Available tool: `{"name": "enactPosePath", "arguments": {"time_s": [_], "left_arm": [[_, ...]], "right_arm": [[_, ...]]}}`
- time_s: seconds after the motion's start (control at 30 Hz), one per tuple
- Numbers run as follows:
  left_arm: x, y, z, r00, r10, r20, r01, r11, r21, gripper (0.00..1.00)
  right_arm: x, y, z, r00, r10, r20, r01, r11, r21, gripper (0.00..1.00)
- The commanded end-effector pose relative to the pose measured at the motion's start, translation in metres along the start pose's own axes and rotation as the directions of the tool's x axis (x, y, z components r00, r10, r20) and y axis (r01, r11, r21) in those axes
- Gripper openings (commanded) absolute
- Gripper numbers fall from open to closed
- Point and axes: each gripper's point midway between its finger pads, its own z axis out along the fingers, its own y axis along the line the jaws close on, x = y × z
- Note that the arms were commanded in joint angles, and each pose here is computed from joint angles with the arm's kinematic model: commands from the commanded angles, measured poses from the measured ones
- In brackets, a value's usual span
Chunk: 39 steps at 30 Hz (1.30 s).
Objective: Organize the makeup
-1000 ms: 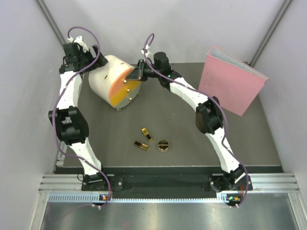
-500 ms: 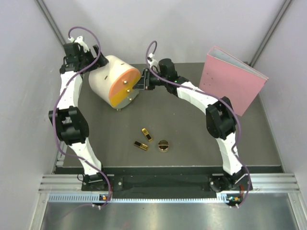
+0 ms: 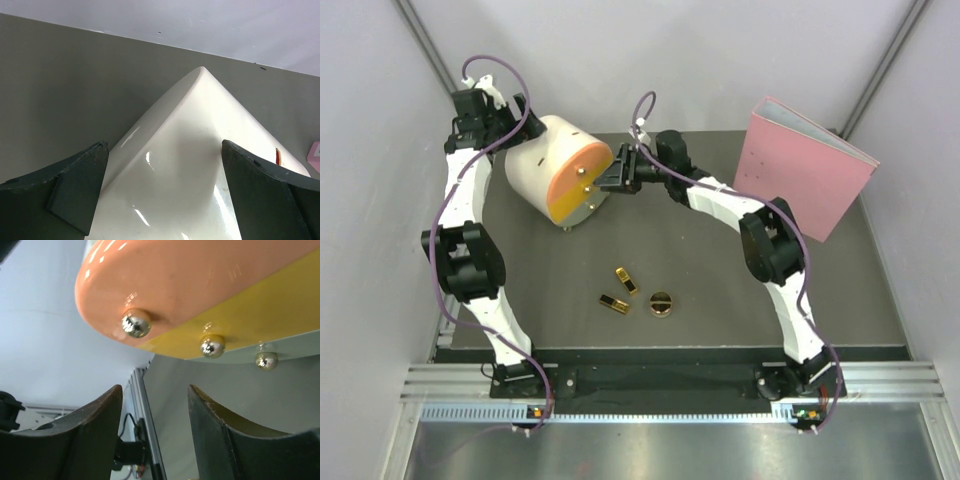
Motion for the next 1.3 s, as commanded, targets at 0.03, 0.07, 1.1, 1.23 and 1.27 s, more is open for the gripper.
{"name": "enactPosePath", "arguments": {"time_s": [0.03, 0.07, 1.1, 1.23, 1.27], "left_arm": [[0.027, 0.01, 0.001, 0.997, 0.003, -0.082, -0.006, 0.999, -0.036, 0.98], [0.027, 0.009, 0.001, 0.997, 0.003, -0.083, -0.006, 0.999, -0.033, 0.98], [0.027, 0.01, 0.0, 0.996, 0.001, -0.085, -0.004, 0.999, -0.035, 0.98], [0.028, 0.01, 0.001, 0.996, 0.0, -0.089, -0.003, 0.999, -0.035, 0.98], [0.028, 0.01, 0.001, 0.996, 0.0, -0.088, -0.003, 0.999, -0.036, 0.98]], "right_arm": [[-0.018, -0.003, 0.0, 0.997, 0.048, 0.063, -0.044, 0.997, -0.071, 0.55], [-0.02, -0.003, 0.0, 0.996, 0.045, 0.071, -0.039, 0.996, -0.079, 0.55], [-0.024, -0.023, 0.048, 0.986, 0.157, 0.06, -0.149, 0.981, -0.123, 0.5], [-0.017, -0.02, 0.048, 0.987, 0.152, 0.045, -0.146, 0.982, -0.117, 0.5], [-0.016, -0.021, 0.047, 0.987, 0.152, 0.043, -0.147, 0.982, -0.115, 0.5]]}}
